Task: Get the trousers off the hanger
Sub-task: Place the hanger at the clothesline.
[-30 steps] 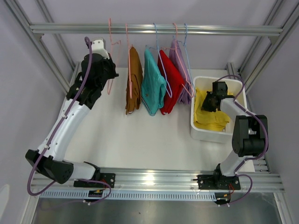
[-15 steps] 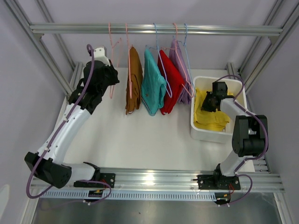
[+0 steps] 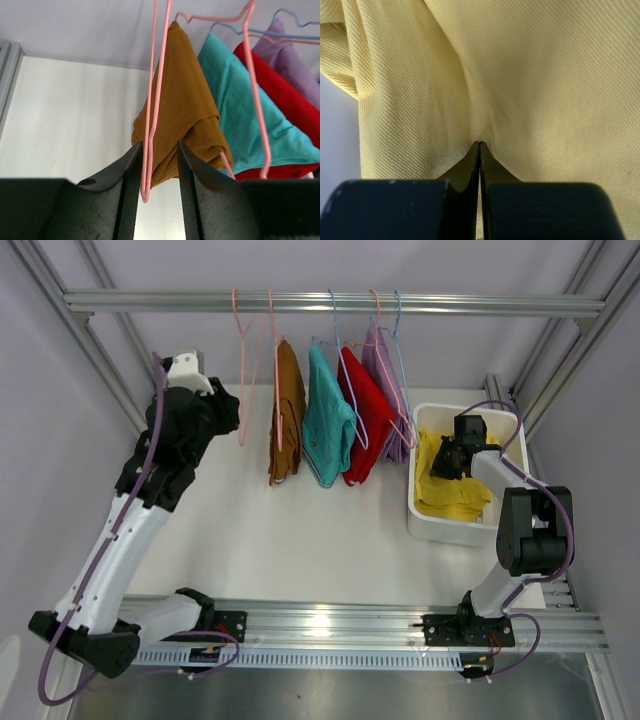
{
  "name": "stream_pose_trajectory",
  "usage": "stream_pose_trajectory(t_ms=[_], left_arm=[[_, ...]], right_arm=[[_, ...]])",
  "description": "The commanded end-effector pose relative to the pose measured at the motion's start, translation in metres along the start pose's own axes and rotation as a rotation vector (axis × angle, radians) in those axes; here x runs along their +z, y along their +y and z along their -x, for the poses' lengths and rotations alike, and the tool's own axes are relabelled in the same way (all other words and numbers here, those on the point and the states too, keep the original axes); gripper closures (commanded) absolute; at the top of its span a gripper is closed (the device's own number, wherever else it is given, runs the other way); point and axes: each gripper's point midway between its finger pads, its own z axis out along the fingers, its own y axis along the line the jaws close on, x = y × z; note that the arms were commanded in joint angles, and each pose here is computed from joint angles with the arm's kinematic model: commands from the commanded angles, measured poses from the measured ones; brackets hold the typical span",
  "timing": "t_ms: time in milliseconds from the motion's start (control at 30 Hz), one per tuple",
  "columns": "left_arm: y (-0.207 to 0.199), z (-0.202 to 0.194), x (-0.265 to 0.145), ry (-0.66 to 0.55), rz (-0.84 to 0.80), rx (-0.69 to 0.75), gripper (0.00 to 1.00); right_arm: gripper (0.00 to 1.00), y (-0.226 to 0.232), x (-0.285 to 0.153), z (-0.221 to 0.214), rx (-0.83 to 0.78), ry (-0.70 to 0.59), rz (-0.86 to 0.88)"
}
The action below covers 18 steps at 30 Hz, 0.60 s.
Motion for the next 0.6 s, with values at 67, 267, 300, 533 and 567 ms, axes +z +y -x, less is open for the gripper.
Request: stream_pose_trajectory(t_ms=[67, 267, 300, 533, 567], left_arm=[[-0.006, 0.046, -0.044, -0.131, -0.076, -0.006, 0.61], [-0.067, 0.073, -0.065, -0.139, -0.393, -0.002, 0.56], [-0.073, 0.069, -0.058, -0.111, -0.415, -0.017, 0.56], [-0.096, 0.056, -0.026, -0.021, -0.488, -0.027, 0.54], [-0.097, 0.056, -0.022, -0.022, -0.488, -0.028, 0.54]], right_arm=[[1.0, 0.018, -0.004, -0.004, -0.023, 0.013, 0.065], [1.0, 0.019, -0.004, -0.004, -0.024, 0.012, 0.072], [1.0, 0.02, -0.003, -0.005, -0.025, 0.014, 0.072], [1.0, 0.017, -0.002, -0.007, -0.024, 0.02, 0.059], [1.0, 0.018, -0.002, -0.006, -0.029, 0.019, 0.059]])
